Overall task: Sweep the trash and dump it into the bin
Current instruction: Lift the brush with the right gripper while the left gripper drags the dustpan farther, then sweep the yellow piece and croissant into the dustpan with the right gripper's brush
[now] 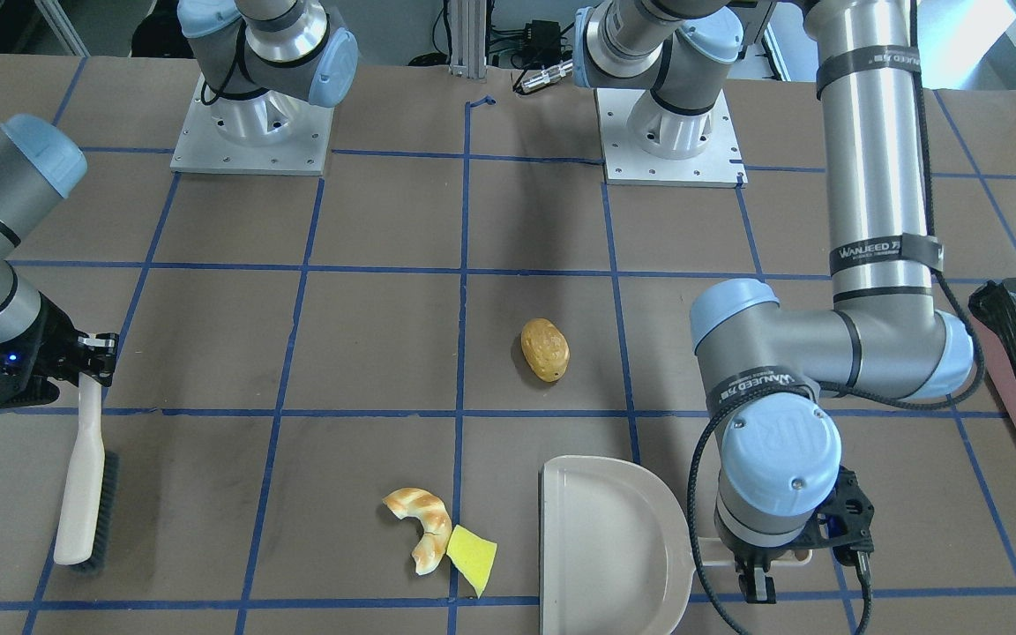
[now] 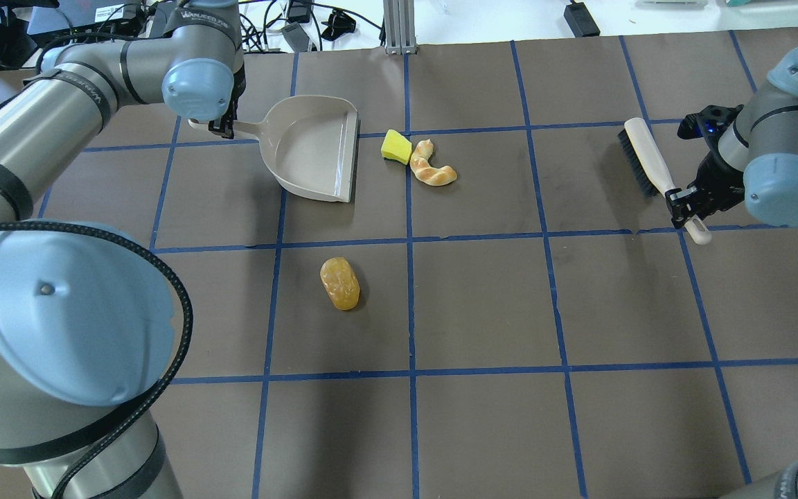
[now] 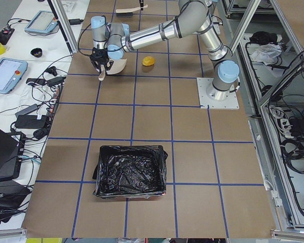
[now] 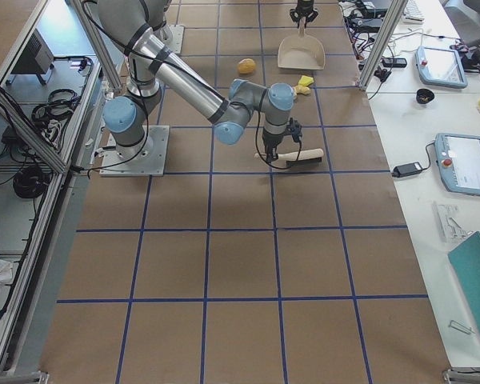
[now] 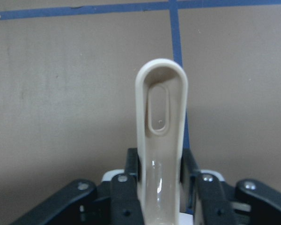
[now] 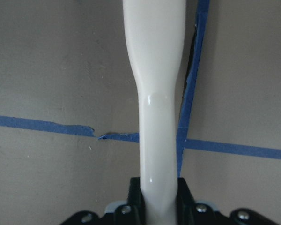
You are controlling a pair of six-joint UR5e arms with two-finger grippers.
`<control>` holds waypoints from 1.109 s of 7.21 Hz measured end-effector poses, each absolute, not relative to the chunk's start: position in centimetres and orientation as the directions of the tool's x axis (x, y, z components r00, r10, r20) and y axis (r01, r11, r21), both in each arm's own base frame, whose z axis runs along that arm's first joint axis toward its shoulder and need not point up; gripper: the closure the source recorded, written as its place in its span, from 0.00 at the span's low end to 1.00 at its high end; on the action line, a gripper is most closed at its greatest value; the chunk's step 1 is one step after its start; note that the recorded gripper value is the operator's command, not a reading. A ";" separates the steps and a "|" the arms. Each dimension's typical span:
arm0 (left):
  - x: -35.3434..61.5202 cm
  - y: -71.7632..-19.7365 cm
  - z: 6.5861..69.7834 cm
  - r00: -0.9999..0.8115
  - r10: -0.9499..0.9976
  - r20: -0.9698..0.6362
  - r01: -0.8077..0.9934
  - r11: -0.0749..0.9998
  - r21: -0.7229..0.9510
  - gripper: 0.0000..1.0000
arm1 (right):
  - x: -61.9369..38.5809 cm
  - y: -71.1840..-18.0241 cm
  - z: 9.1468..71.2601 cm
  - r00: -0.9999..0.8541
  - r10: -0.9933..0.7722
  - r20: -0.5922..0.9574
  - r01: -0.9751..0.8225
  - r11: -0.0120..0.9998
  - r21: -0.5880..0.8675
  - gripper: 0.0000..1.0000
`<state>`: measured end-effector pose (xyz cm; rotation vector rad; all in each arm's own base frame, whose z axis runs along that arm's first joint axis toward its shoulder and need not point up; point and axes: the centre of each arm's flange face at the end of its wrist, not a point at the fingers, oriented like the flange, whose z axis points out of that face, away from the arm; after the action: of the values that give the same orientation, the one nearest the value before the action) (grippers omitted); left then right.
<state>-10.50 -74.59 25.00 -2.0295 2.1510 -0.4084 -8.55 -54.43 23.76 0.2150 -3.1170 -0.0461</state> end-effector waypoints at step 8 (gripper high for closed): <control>-16.1 -74.5 25.0 -0.101 -0.991 0.091 -0.921 0.058 -0.385 1.00 | 5.1 -56.9 26.0 -0.999 0.009 -0.041 0.010 0.999 -0.033 1.00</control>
<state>-16.11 -74.52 24.96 -1.9619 2.1319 -0.5200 5.10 -56.92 25.98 -0.0151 -3.1820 0.0528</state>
